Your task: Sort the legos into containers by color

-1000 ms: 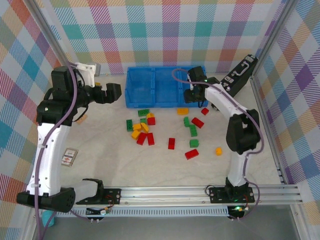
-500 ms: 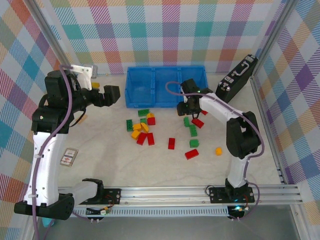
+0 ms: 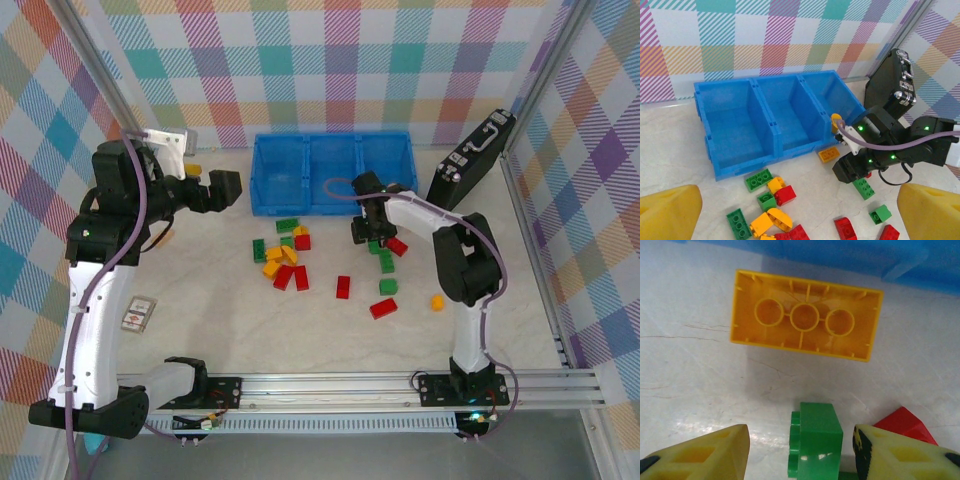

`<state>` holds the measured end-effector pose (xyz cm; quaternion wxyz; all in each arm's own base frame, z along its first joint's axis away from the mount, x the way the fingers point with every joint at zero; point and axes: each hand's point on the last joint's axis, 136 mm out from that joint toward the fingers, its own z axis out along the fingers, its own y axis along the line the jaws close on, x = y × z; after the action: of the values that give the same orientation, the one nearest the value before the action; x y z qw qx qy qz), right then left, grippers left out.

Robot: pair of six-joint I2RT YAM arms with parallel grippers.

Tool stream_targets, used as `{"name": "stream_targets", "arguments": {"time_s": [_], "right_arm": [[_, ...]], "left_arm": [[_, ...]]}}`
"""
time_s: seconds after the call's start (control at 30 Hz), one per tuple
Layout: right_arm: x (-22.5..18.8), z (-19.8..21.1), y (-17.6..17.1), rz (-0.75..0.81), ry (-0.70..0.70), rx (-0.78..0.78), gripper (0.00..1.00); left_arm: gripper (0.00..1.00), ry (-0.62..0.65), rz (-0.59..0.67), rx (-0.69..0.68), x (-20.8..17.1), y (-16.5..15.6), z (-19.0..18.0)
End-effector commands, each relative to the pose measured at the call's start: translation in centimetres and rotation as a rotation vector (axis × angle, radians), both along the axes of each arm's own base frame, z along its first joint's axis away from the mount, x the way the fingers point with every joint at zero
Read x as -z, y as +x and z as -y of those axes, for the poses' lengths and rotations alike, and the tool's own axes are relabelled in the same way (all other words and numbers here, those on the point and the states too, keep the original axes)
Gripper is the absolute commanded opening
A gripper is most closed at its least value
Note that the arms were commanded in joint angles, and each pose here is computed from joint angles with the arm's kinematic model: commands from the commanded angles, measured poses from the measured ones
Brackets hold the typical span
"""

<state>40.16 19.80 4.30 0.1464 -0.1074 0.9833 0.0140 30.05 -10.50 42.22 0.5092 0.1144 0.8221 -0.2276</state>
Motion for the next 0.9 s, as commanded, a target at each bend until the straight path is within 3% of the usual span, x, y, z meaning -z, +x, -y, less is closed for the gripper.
{"name": "stream_targets", "arguments": {"time_s": [0.0,0.1,0.27,0.43,0.87], "right_arm": [[0.8,0.2,-0.1,-0.015,-0.016,0.025,0.57],[1.5,0.2,-0.2,-0.031,-0.022,0.028,0.56],[1.9,0.3,-0.3,-0.040,-0.030,0.032,0.40],[0.8,0.0,-0.1,-0.025,-0.020,0.022,0.33],[-11.1,-4.9,2.6,0.220,0.085,-0.107,0.29]], "left_arm": [[1.00,-0.014,0.010,0.023,-0.3,0.1,0.7],[1.00,-0.013,0.009,0.023,-0.2,0.1,0.7],[1.00,-0.006,0.015,0.018,-0.3,0.2,0.5],[1.00,-0.003,0.017,0.016,-0.3,0.1,0.5],[1.00,0.017,0.023,0.000,0.1,-0.1,0.1]]}}
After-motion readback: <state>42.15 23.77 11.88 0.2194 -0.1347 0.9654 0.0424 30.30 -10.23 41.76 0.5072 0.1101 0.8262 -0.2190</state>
